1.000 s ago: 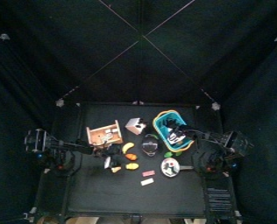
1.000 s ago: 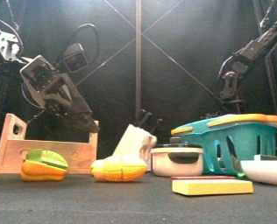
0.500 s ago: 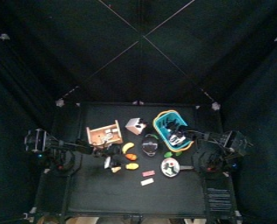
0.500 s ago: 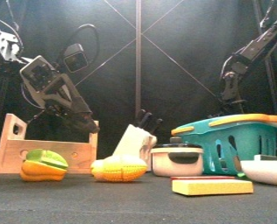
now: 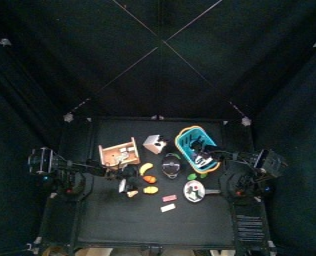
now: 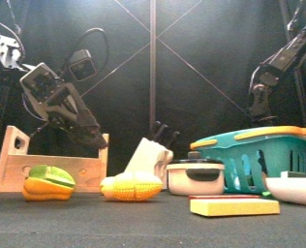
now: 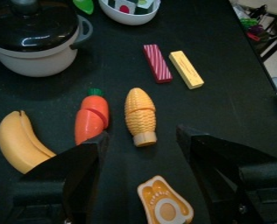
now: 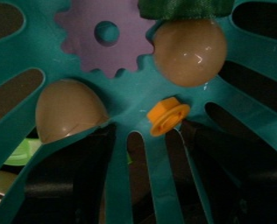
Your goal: Grab yellow nut
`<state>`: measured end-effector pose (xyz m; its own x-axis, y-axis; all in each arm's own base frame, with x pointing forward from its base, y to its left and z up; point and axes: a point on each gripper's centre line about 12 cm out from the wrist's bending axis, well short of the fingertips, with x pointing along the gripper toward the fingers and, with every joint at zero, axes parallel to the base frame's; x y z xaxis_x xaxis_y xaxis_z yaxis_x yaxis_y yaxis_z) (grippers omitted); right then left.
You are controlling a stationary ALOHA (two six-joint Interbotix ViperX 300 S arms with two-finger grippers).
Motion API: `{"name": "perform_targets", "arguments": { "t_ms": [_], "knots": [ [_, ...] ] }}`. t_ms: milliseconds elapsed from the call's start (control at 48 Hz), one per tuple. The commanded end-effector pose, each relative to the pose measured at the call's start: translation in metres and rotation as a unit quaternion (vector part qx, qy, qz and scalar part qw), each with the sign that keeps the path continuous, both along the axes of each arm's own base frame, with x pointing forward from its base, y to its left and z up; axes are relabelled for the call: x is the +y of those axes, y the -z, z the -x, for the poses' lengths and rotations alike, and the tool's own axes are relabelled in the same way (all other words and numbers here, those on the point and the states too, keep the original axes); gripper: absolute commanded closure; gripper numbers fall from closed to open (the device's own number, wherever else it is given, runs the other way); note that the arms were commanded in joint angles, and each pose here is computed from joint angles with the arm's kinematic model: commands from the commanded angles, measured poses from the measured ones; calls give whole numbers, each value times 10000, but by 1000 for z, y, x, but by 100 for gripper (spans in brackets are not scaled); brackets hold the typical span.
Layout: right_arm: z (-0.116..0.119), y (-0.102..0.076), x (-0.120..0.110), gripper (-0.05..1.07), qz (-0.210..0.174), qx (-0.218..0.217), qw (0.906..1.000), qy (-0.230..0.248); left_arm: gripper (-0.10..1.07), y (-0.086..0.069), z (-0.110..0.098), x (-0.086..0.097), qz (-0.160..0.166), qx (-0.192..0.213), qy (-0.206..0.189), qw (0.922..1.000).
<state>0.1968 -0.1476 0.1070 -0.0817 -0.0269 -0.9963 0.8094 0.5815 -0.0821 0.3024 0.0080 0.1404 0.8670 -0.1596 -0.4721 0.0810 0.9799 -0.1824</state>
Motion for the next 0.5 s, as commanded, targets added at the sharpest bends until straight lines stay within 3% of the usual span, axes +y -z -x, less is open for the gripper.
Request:
{"name": "perform_targets", "arguments": {
  "t_ms": [0, 208, 479],
  "knots": [
    [-3, -5, -6, 12, 200, -117, 9997, -25, 2, -4, -3, 1, -5, -83, -11, 10000],
    [-5, -9, -7, 13, 312, -178, 9993, 52, 2, -3, -2, 2, -4, -75, -18, 10000],
    [2, -2, -6, 16, 307, -28, 9995, 20, 1, -2, -2, 1, 3, -60, -17, 10000]
  ]
}}
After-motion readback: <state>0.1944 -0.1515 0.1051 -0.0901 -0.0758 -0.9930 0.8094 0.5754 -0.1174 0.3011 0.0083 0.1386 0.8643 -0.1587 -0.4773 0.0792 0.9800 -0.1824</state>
